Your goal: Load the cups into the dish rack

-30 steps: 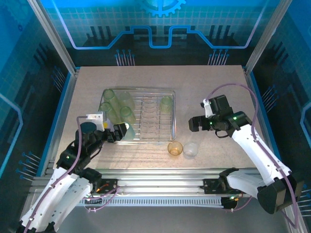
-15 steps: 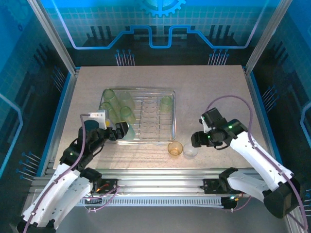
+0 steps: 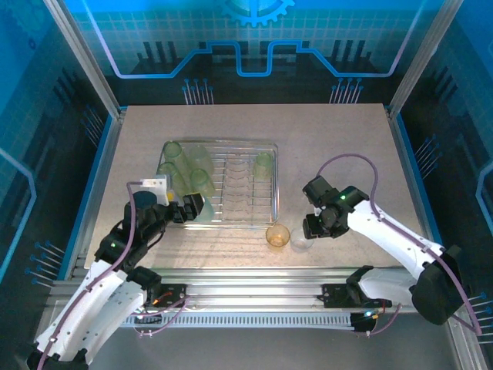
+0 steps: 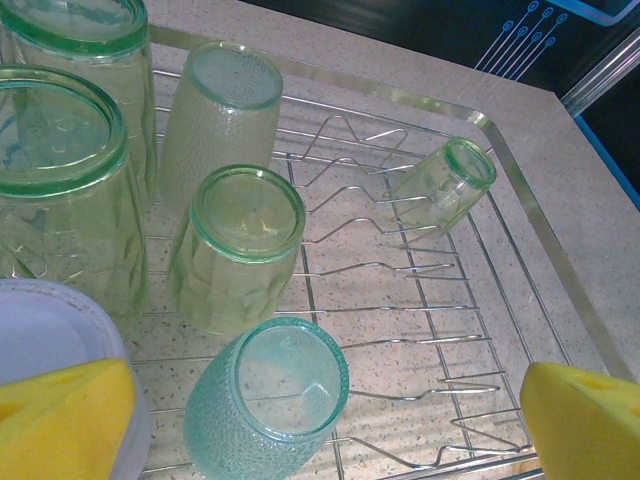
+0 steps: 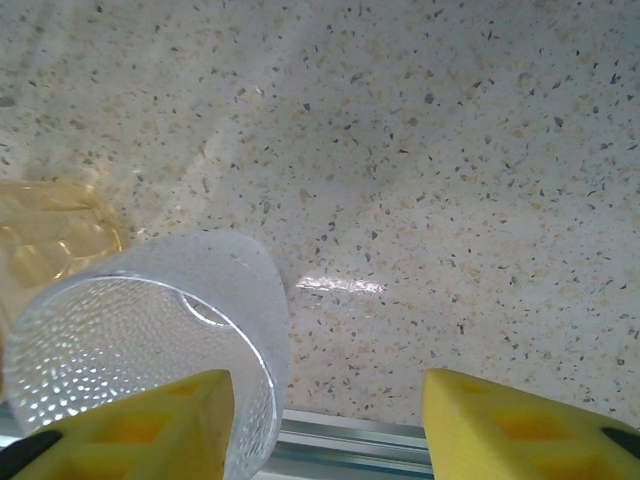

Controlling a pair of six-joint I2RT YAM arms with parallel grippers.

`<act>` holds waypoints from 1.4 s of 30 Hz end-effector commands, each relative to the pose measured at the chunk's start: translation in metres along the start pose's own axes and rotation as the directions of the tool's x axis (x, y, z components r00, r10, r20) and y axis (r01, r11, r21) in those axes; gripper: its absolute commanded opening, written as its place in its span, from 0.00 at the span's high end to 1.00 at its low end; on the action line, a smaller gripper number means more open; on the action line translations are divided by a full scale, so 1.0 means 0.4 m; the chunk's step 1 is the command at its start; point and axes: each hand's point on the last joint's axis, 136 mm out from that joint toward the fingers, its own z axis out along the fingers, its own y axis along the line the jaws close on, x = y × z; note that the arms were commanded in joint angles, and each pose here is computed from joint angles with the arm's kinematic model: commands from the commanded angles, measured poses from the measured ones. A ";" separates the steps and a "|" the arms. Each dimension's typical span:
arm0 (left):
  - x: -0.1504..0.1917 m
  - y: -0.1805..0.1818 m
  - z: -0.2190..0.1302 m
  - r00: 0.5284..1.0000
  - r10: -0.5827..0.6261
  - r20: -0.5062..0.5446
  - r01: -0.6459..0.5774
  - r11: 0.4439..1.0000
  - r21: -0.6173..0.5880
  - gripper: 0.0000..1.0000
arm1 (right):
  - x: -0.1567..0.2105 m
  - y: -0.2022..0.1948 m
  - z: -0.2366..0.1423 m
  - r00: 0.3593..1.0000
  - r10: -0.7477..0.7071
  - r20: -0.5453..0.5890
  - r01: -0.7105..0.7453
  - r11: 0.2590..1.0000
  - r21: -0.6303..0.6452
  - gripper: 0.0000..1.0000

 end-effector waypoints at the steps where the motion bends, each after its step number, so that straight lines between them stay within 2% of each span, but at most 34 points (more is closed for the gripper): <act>1: 0.005 -0.008 0.004 1.000 0.004 0.004 -0.004 1.000 0.024 0.01 | 0.008 -0.005 0.019 1.000 -0.001 -0.017 0.002 0.999 0.034 0.49; 15: 0.006 -0.005 0.004 1.000 0.002 0.002 -0.003 1.000 0.017 0.01 | 0.005 0.005 0.050 0.999 -0.029 -0.040 0.031 0.998 0.046 0.66; 21: 0.007 -0.003 0.005 1.000 0.001 0.001 -0.001 1.000 0.013 0.01 | 0.002 0.011 0.064 0.998 -0.036 -0.052 0.039 0.998 0.047 0.70; 25: 0.010 -0.002 0.007 1.000 -0.001 -0.002 0.001 1.000 0.012 0.01 | 0.000 0.009 0.067 0.998 -0.039 -0.057 0.042 0.998 0.055 0.82; 29: 0.007 -0.002 0.005 1.000 -0.004 0.001 0.004 1.000 0.011 0.01 | -0.013 -0.002 0.038 0.999 -0.043 -0.020 0.045 0.996 0.075 1.00; 32: -0.001 -0.011 0.005 0.999 -0.044 0.009 0.043 0.999 0.026 0.01 | -0.026 -0.011 0.000 0.999 -0.037 0.029 0.035 0.998 0.060 1.00; 37: -0.012 -0.062 0.003 0.998 -0.066 -0.014 0.067 0.990 0.125 0.01 | -0.090 -0.005 -0.106 0.983 0.037 0.179 -0.015 0.992 -0.127 1.00; 42: -0.031 -0.152 -0.001 0.995 -0.077 -0.063 0.092 0.952 0.291 0.01 | -0.175 0.009 -0.263 0.919 0.128 0.373 0.026 0.924 -0.381 1.00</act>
